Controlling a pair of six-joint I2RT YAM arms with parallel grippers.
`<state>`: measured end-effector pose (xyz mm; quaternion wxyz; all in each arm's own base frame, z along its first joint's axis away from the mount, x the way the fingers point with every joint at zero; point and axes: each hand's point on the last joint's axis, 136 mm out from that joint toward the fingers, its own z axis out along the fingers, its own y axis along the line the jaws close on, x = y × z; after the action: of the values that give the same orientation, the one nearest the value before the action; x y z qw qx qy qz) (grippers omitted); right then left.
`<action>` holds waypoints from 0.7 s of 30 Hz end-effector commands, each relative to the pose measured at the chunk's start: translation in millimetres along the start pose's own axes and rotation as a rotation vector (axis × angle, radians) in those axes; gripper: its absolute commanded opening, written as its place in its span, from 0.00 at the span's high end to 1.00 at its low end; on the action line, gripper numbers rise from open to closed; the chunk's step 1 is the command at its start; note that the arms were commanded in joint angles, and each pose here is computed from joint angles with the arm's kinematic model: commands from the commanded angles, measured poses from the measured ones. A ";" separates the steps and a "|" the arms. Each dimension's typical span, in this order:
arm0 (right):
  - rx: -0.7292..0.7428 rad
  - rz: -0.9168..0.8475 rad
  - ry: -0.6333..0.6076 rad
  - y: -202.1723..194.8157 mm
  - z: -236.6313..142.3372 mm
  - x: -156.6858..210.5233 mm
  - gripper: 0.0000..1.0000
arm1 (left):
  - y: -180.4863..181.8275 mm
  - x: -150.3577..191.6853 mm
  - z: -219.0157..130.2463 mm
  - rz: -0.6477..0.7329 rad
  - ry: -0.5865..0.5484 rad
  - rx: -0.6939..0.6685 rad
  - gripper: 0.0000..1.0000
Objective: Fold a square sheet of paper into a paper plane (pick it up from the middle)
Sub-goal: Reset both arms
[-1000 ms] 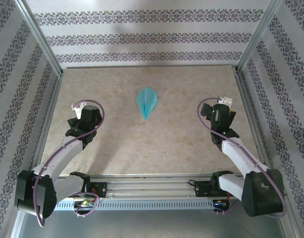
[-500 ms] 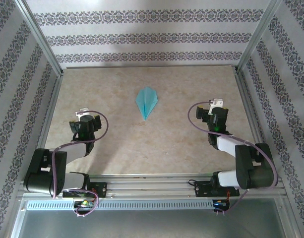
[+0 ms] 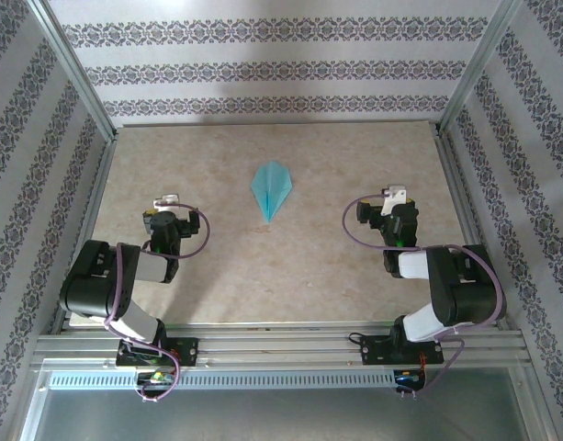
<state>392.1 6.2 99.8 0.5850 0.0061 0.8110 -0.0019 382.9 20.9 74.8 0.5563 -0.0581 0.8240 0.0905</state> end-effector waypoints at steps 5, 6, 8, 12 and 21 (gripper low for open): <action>0.023 0.021 -0.023 -7.5 3.8 -9.1 0.02 | 4.5 -21.0 4.7 -0.014 -0.073 -0.015 0.01; 0.023 0.021 -0.023 -7.6 3.7 -8.8 0.02 | 3.6 -21.9 4.1 -0.009 -0.080 -0.009 0.01; 0.023 0.021 -0.022 -7.4 3.7 -8.4 0.02 | -7.6 -22.3 1.2 0.015 -0.098 0.059 0.01; 0.023 0.022 -0.023 -7.5 3.8 -8.8 0.02 | -12.8 -20.8 1.8 0.030 -0.084 0.087 0.01; 0.023 0.022 -0.023 -7.4 3.8 -9.2 0.02 | -6.9 -19.9 9.7 -0.012 -0.045 0.096 0.01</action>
<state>392.7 3.4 100.5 0.5856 0.0108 0.8105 -0.0030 393.4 13.6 85.1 0.5765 -0.0333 0.8138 0.0643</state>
